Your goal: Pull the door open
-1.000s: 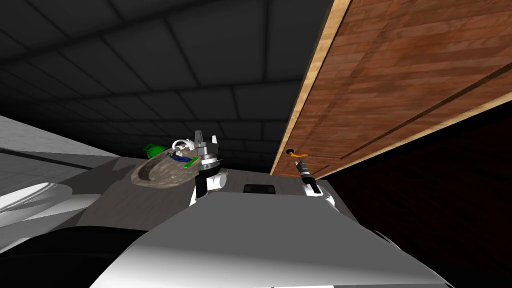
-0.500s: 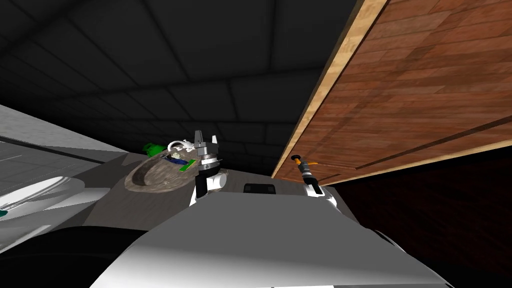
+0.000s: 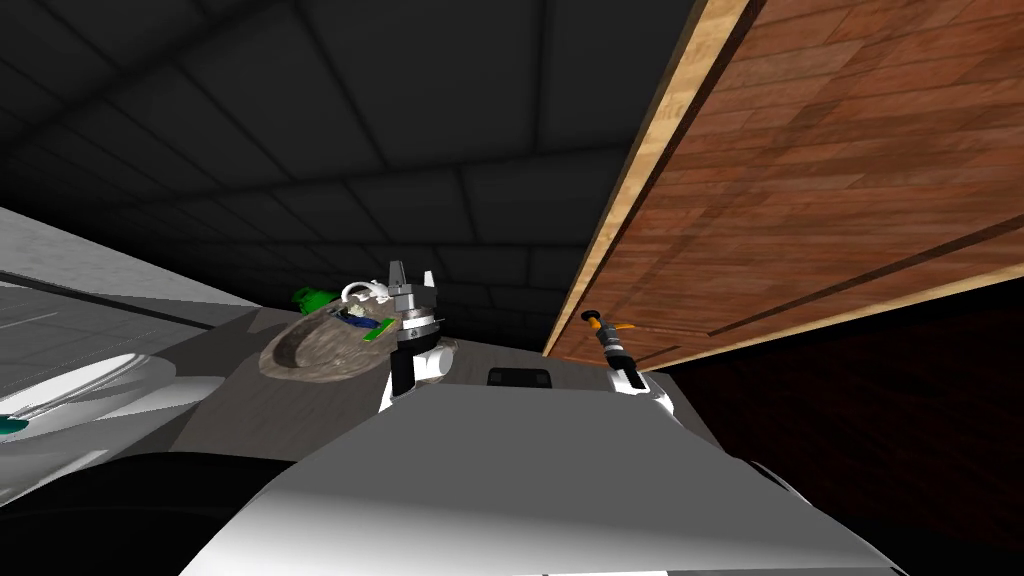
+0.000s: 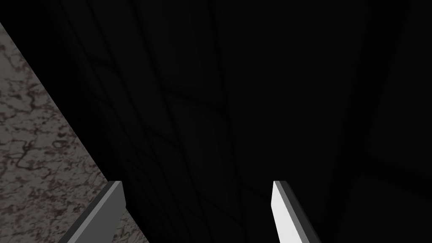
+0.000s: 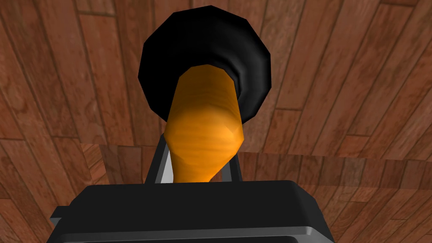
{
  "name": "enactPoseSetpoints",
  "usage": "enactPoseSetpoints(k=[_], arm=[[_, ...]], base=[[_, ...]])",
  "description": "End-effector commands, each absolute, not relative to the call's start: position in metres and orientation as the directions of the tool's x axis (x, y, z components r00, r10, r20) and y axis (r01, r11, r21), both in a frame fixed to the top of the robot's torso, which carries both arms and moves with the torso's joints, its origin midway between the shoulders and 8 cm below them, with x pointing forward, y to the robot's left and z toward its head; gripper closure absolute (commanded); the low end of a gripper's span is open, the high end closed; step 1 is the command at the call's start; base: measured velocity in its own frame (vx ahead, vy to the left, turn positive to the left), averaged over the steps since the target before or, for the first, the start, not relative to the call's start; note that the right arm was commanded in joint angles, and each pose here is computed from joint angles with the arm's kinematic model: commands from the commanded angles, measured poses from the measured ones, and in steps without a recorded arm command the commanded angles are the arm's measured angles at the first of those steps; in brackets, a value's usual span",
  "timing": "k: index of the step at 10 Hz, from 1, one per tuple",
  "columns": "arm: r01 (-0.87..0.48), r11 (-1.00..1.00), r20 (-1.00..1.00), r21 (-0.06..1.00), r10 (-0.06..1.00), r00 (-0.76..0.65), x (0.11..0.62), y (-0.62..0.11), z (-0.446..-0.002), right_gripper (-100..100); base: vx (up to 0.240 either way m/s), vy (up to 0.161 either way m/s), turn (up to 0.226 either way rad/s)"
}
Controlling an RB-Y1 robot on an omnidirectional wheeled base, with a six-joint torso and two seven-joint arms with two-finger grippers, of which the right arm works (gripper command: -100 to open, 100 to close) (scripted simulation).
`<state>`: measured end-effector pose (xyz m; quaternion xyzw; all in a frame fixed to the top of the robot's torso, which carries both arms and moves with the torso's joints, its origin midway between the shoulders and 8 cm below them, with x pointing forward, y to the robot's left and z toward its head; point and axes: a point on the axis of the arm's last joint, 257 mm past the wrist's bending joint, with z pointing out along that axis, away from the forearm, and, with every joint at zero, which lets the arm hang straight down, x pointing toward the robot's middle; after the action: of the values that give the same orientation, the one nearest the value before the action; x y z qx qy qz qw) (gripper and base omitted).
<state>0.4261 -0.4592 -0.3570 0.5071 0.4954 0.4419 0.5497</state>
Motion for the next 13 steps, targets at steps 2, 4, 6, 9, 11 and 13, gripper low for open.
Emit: enactPoseSetpoints(k=[2, 4, 6, 9, 11, 13], arm=[[0.011, 0.099, -0.099, 0.995, 0.990, 0.098, 0.418, -0.460, -0.356, 100], [0.007, 0.102, -0.102, 0.995, 0.992, 0.072, 0.409, -0.459, -0.356, 100], [0.003, 0.103, -0.103, 0.995, 0.994, 0.042, 0.398, -0.459, -0.355, 100], [0.000, 0.103, -0.103, 0.995, 0.995, 0.005, 0.385, -0.457, -0.355, 100], [0.007, 0.100, -0.100, 0.995, 0.995, -0.002, 0.376, -0.458, -0.359, 100], [0.003, 0.101, -0.101, 0.995, 0.995, -0.014, 0.368, -0.460, -0.358, 100]], base=[[-0.120, -0.046, 0.111], [-0.172, -0.045, 0.105], [-0.222, -0.072, 0.141], [-0.202, -0.058, 0.099], [-0.122, -0.050, 0.095], [-0.182, -0.069, 0.158]])
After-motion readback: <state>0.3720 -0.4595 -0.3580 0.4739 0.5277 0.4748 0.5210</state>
